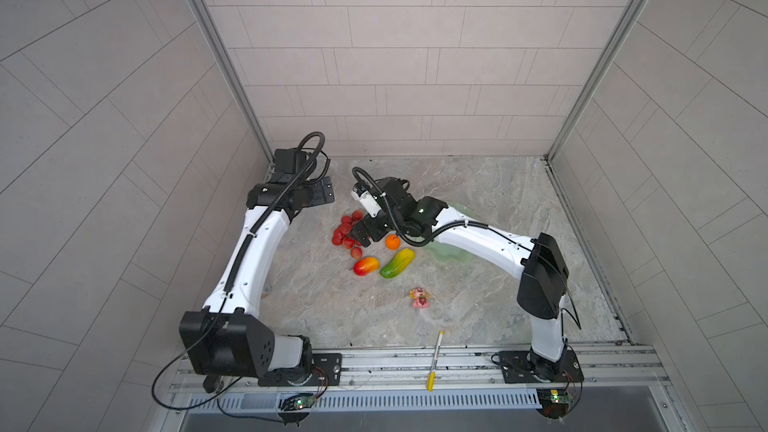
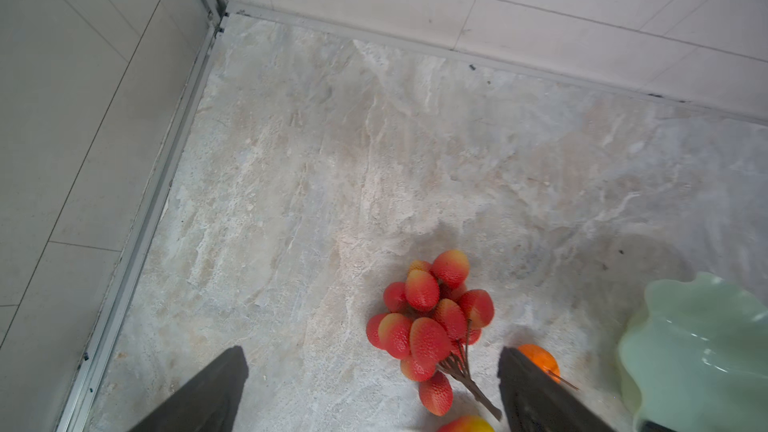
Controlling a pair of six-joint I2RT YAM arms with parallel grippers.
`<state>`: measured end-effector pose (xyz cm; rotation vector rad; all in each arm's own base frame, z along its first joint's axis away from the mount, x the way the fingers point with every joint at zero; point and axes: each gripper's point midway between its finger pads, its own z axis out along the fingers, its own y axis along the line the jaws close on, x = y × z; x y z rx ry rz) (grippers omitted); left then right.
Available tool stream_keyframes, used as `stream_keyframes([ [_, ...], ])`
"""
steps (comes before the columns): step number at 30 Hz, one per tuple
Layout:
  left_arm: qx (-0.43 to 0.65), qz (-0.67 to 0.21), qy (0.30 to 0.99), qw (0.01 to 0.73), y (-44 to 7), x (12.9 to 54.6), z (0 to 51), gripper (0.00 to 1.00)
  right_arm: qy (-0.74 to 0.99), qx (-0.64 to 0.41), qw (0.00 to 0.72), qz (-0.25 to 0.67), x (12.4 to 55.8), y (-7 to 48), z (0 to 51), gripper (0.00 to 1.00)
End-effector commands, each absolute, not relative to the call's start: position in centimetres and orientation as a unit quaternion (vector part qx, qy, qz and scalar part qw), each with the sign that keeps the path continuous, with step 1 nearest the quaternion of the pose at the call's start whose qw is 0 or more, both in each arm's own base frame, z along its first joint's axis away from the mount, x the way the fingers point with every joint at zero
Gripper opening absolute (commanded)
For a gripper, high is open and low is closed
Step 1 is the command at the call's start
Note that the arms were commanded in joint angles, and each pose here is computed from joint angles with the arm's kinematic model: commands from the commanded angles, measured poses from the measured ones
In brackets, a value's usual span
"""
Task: Place and organize the fake fruits in the fruit bowl
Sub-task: 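Grasp the red lychee stem with the right gripper while the left arm lifts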
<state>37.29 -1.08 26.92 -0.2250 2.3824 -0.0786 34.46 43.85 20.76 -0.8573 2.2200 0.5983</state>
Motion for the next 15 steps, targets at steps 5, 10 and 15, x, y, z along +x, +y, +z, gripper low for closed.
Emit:
stream_keyframes([
  [5, -0.033, -0.034, 0.957, 0.287, -1.7, 31.8, 26.9, 1.0, 0.88, -0.257, 0.321, 0.238, 36.0, 45.1, 18.2, 0.92],
  [10, -0.027, -0.068, 0.961, 0.266, -2.8, 31.4, 25.4, 1.0, 0.89, -0.25, 0.306, 0.228, 36.7, 46.3, 17.0, 0.81],
  [15, -0.026, -0.068, 0.96, 0.269, -2.8, 31.3, 25.5, 1.0, 0.903, -0.228, 0.293, 0.216, 37.1, 46.6, 15.0, 0.6],
])
